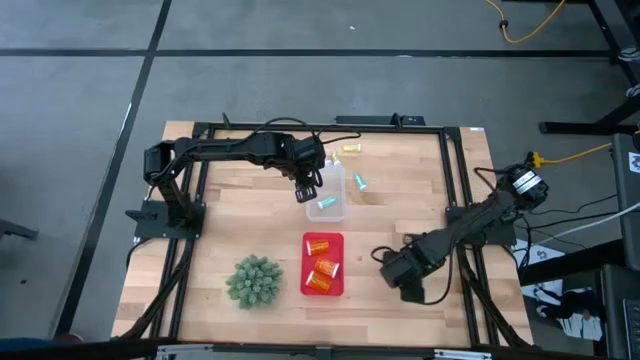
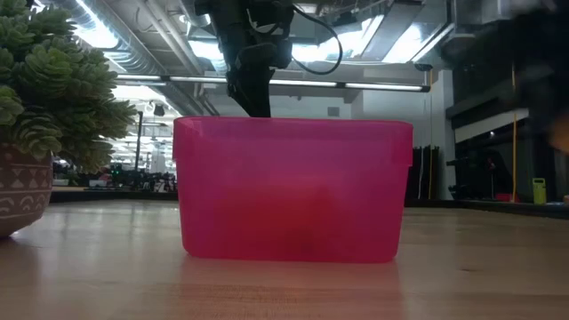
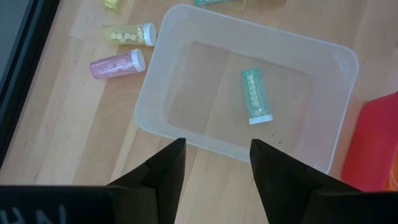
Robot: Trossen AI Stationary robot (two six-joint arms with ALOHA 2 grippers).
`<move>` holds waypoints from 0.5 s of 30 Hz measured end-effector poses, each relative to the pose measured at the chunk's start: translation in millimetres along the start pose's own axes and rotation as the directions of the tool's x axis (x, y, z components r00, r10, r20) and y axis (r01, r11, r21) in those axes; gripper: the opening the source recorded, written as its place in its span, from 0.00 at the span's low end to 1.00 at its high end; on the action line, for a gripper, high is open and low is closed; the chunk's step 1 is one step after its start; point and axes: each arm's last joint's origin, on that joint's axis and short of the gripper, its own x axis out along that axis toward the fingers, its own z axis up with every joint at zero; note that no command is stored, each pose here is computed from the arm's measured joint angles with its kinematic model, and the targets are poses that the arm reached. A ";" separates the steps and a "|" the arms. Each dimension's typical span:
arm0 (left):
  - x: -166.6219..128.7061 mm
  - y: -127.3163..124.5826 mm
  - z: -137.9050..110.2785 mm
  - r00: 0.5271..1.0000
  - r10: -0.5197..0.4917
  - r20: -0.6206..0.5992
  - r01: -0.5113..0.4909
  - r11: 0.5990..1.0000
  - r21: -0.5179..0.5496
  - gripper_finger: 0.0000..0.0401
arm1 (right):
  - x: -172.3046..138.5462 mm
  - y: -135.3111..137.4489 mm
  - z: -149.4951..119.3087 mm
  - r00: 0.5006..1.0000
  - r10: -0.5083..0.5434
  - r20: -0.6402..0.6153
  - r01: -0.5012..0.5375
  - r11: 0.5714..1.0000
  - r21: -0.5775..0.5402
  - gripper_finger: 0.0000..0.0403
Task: Pick and place medicine bottles into bin by pill shape (circle, oval)
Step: Put the big orange pill bottle into the red bin
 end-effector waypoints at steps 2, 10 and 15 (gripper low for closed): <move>0.0 -0.1 0.0 1.000 0.000 0.000 0.000 1.000 0.000 0.43 | -15.8 2.3 13.2 0.991 -0.046 0.125 0.052 0.998 -0.045 0.44; 0.0 0.0 0.0 1.000 0.000 0.000 0.000 1.000 0.000 0.43 | -58.6 2.4 74.9 0.758 -0.046 0.650 0.170 0.977 -0.129 0.44; 0.0 -0.1 -0.1 1.000 0.000 -0.001 0.000 1.000 0.000 0.43 | -55.8 -1.3 107.4 0.641 0.130 0.757 0.084 0.968 -0.237 0.44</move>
